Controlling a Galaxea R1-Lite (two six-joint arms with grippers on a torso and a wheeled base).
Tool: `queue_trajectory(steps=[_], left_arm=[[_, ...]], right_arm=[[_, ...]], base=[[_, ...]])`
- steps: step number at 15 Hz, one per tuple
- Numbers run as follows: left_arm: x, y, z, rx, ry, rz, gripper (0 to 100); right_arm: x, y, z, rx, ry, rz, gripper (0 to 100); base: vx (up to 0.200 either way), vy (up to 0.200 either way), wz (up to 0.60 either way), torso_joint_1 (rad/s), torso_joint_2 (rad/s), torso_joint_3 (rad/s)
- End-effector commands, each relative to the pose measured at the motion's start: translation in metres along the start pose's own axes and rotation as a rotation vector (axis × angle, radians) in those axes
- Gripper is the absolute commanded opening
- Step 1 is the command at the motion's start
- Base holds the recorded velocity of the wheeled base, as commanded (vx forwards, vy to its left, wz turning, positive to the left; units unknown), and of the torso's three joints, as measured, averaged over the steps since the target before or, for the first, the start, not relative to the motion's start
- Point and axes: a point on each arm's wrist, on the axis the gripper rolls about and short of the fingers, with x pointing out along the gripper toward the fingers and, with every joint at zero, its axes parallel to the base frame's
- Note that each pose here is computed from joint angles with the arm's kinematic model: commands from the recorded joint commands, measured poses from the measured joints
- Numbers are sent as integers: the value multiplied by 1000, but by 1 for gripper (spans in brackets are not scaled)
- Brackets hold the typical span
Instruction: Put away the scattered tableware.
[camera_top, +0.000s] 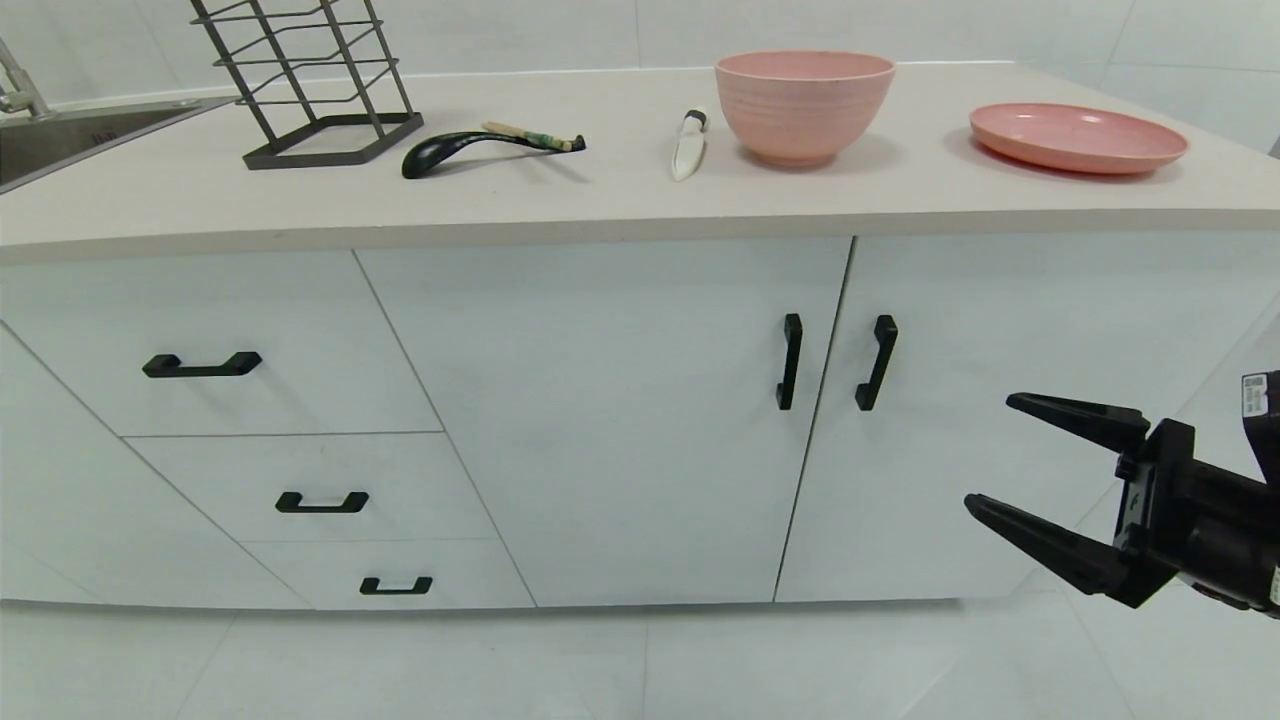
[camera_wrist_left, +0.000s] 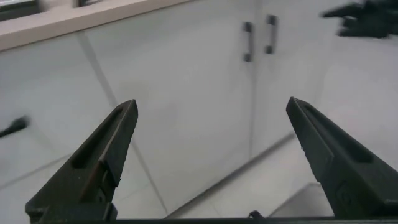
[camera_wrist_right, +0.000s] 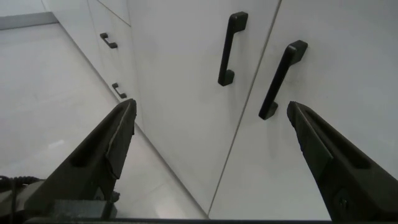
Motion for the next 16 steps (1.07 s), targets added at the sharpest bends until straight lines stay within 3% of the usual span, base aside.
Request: queue_trajectory(steps=[1,3,4,8,11,13,16], left_arm=[[60,16,-6,19,87,-355,100],[88,17,-7,63,62,-508,100],[105,16,-6,70,54,-553,100],[155,14,-8,61,35,-637,100],[203,-5,-22,52,-28,-804,100],[228,-17,-34,52,-62,-856,100],[249,-35,-37,24,-60,-903,100]], right_arm=[[6,-4,-2,-3,1,10,100],[6,-4,-4,-8,4,13,100],[7,-4,-5,-8,4,16,100],[11,-7,-7,-7,5,18,100],[19,-15,-4,-25,-17,13,100],[22,-17,-3,-33,-24,11,100],[22,-17,-4,-31,-22,12,100]], base=[[0,0,0,0,0,0],[0,0,0,0,0,0],[0,0,0,0,0,0],[0,0,0,0,0,0],[0,0,0,0,0,0],[0,0,0,0,0,0],[0,0,0,0,0,0]])
